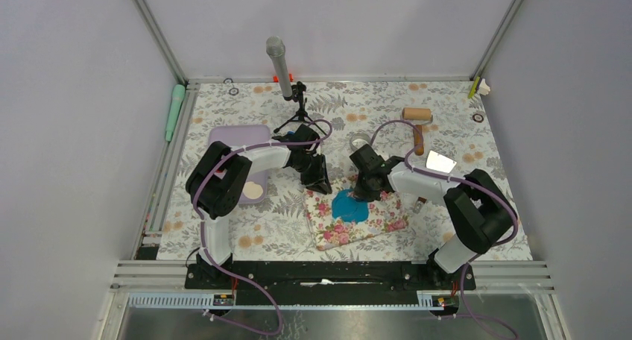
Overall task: Roll out the dumpling wrappers from the dough
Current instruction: Remove the dumpling mold from the work surface.
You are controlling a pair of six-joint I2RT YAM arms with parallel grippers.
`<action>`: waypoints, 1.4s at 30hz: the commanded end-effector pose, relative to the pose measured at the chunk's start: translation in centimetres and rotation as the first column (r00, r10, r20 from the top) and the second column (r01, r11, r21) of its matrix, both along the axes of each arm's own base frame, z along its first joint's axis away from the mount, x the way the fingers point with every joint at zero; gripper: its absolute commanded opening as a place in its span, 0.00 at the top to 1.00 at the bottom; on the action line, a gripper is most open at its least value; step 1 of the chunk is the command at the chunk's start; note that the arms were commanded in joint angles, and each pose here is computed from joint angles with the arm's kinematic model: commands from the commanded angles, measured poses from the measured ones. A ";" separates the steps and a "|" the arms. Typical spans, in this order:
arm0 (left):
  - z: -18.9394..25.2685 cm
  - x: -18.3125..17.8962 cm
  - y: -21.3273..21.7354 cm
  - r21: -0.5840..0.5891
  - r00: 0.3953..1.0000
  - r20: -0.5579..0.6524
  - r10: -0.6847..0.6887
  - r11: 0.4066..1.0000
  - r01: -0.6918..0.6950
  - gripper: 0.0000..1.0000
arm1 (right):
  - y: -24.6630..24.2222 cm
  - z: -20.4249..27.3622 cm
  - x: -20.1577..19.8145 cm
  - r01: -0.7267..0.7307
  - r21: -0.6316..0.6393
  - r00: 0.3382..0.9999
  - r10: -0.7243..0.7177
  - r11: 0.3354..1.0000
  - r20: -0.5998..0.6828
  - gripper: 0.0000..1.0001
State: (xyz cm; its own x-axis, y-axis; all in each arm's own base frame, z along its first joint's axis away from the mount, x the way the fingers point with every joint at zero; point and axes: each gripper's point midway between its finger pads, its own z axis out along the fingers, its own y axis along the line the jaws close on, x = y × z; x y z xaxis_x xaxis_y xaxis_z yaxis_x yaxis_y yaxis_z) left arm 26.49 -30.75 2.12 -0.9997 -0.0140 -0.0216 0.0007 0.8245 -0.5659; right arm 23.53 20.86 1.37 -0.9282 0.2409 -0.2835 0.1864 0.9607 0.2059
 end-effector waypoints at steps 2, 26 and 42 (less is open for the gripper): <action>-4.3 -1.6 3.4 0.183 0.999 -0.044 0.004 0.983 0.004 0.75 | -3.7 -0.8 -3.8 -0.042 -0.133 0.994 0.028 0.990 -0.103 1.00; -5.2 -1.7 3.9 0.218 0.998 -0.059 0.022 0.976 -0.009 0.75 | -3.3 -0.8 -9.2 -0.147 0.029 0.960 0.149 0.989 -0.236 1.00; -5.5 -1.7 3.8 0.216 0.997 -0.066 0.024 0.976 -0.009 0.74 | -0.2 1.2 -11.7 -0.203 0.282 0.935 0.271 0.938 -0.228 1.00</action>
State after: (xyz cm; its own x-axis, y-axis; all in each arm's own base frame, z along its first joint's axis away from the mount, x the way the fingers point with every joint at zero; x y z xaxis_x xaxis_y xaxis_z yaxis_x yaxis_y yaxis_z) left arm 25.65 -30.77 1.98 -0.9996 -0.0126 0.0262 -0.0252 0.8245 -0.5654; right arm 14.96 20.50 1.97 -0.9912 0.1042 -0.0819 0.0665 0.9258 0.3721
